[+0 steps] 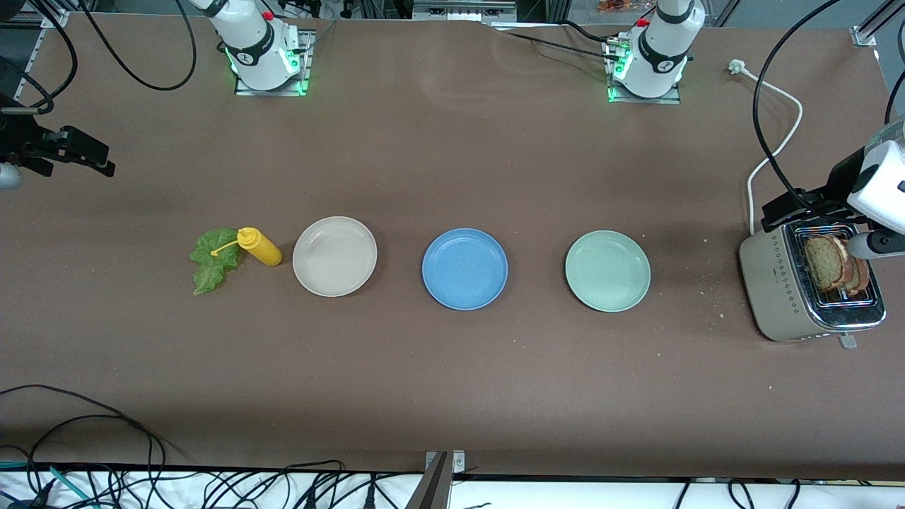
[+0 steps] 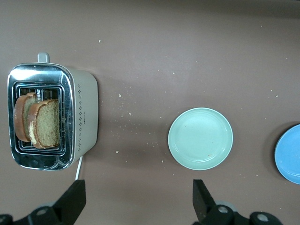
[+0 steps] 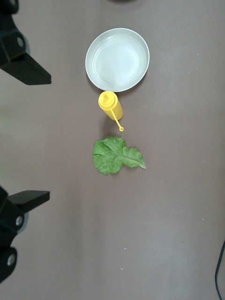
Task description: Make sandwich in blue plate with both arms
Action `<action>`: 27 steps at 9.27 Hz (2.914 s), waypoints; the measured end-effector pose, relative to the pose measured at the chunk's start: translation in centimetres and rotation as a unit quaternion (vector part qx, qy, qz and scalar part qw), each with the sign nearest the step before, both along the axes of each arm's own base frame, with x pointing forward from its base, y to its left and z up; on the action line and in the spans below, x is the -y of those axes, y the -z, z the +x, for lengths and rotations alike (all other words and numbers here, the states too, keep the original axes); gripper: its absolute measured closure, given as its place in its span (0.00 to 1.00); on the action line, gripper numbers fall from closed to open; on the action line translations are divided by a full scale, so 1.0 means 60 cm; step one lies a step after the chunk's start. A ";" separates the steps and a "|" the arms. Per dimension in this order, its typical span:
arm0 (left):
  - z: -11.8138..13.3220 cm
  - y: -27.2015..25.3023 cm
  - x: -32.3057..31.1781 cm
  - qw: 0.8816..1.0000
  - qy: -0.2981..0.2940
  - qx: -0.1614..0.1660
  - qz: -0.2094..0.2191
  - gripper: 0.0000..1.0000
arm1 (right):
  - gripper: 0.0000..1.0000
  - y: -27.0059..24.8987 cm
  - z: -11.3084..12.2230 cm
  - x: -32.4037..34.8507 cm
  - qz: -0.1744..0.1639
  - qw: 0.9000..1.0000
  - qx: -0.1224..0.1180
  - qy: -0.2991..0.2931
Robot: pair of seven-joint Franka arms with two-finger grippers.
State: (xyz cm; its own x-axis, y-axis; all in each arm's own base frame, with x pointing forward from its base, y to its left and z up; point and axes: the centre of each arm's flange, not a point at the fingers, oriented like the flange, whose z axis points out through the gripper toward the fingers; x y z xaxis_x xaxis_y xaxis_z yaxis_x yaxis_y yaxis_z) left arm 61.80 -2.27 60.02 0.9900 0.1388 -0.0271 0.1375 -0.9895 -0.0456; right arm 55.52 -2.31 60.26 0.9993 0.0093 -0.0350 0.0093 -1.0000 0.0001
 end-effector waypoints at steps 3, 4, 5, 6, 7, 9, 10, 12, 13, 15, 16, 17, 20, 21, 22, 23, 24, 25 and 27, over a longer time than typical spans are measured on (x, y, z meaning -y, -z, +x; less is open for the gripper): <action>0.000 0.000 0.001 1.000 0.000 0.000 0.000 0.00 | 0.00 0.000 0.000 -0.003 0.000 1.000 0.000 -0.002; 0.000 0.000 0.001 1.000 0.000 0.000 0.000 0.00 | 0.00 0.000 0.000 -0.003 0.000 1.000 0.000 -0.002; 0.000 0.000 0.003 1.000 0.001 0.000 0.000 0.00 | 0.00 0.000 0.000 -0.003 0.000 1.000 0.000 -0.002; 0.000 0.000 0.006 1.000 0.003 0.000 0.000 0.00 | 0.00 0.000 0.000 -0.003 0.000 1.000 0.000 -0.002; 0.000 0.000 0.007 1.000 0.003 0.000 0.000 0.00 | 0.00 0.000 0.000 -0.003 0.000 1.000 0.000 -0.002; 0.000 0.000 0.007 1.000 0.003 0.000 0.000 0.00 | 0.00 0.000 0.000 -0.003 0.000 1.000 0.000 -0.002; 0.000 0.000 0.007 1.000 0.003 0.000 0.000 0.00 | 0.00 0.000 0.000 -0.003 0.000 1.000 0.000 -0.002; 0.000 0.000 0.005 1.000 0.002 0.000 0.000 0.00 | 0.00 0.000 0.000 -0.003 0.000 1.000 0.000 -0.002; 0.000 0.000 0.005 1.000 0.002 0.000 0.000 0.00 | 0.00 0.000 0.000 -0.003 0.000 1.000 0.000 -0.002; 0.000 0.000 0.005 1.000 0.002 0.000 0.000 0.00 | 0.00 0.000 0.000 -0.003 0.000 1.000 0.000 -0.002; 0.000 0.000 0.005 1.000 0.002 0.000 0.000 0.00 | 0.00 0.000 0.000 -0.003 0.000 1.000 0.000 -0.002; 0.000 0.000 0.005 1.000 0.002 0.000 0.000 0.00 | 0.00 0.000 0.000 -0.004 0.000 1.000 0.000 -0.002; 0.000 0.000 0.001 1.000 0.000 0.000 0.000 0.00 | 0.00 0.000 0.000 -0.004 0.000 1.000 0.000 -0.002; 0.000 0.000 -0.002 1.000 -0.001 0.000 0.001 0.00 | 0.00 0.000 0.000 -0.004 0.000 1.000 0.000 -0.002; 0.000 0.000 -0.004 1.000 -0.002 0.000 0.001 0.00 | 0.00 0.000 0.000 -0.004 0.000 1.000 0.000 -0.002; 0.000 0.000 -0.007 1.000 -0.004 0.000 0.001 0.00 | 0.00 0.000 0.000 -0.004 0.000 1.000 0.000 -0.002; 0.000 0.000 -0.009 1.000 -0.005 0.000 0.001 0.00 | 0.00 0.000 0.000 -0.004 0.000 1.000 0.000 -0.002; 0.000 0.000 -0.015 1.000 -0.008 0.000 0.002 0.00 | 0.00 0.000 0.000 -0.004 0.000 1.000 0.000 -0.002; -0.001 0.000 -0.060 1.000 -0.030 -0.002 0.003 0.00 | 0.00 0.000 0.000 -0.004 0.000 1.000 0.000 -0.002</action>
